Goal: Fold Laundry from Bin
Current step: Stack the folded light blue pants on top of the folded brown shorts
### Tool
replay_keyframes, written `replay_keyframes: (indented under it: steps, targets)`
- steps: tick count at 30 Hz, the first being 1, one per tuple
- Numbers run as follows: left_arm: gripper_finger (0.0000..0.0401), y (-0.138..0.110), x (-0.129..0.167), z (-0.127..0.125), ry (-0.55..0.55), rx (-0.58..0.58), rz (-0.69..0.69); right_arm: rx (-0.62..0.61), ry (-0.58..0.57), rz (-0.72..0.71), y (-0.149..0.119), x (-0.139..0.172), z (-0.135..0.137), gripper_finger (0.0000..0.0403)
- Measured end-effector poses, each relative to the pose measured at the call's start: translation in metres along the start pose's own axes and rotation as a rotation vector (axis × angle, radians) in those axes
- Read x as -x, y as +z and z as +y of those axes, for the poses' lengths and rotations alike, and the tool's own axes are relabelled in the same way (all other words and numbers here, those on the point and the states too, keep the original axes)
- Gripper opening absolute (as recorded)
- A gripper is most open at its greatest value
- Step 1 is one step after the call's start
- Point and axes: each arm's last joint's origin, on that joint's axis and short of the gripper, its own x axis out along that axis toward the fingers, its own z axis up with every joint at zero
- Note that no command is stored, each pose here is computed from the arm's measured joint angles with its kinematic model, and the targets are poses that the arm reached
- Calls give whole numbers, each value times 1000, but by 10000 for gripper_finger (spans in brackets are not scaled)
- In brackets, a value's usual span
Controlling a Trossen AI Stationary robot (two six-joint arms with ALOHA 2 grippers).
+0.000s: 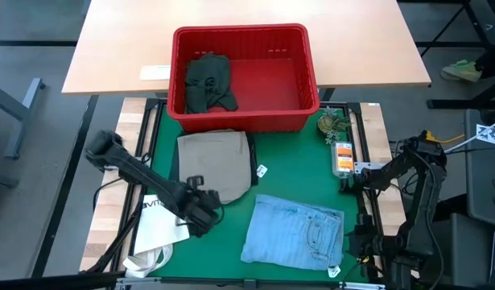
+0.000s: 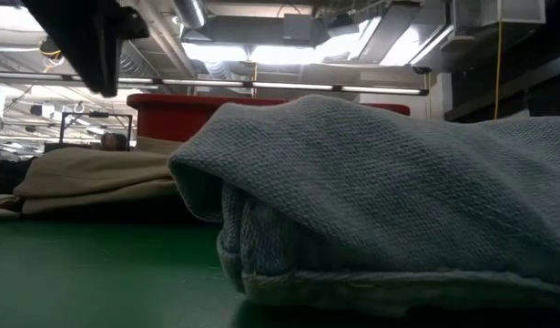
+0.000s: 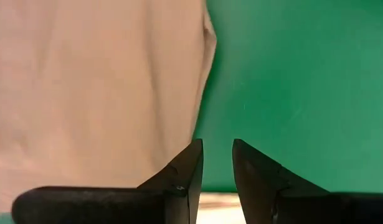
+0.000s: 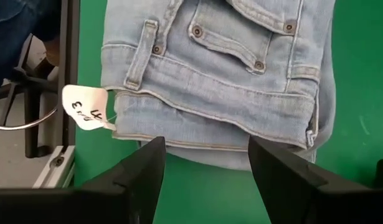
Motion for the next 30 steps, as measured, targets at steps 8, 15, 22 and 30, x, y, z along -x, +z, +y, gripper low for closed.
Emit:
replay_keyframes:
  steps: [8, 15, 22, 30]
  targets:
    - [82, -25, -14, 10, -499, 307, -560, -2, -7, -34, 1, 0, 0, 232]
    - [82, -24, -26, 8, -683, 463, -775, 5, -7, -34, 1, 0, 0, 232]
    - [97, -23, -30, 12, -641, 471, -778, 5, -2, -17, 1, 0, 0, 232]
    - [191, -18, -42, 13, -665, 614, -711, 6, -3, -16, 0, 0, 0, 232]
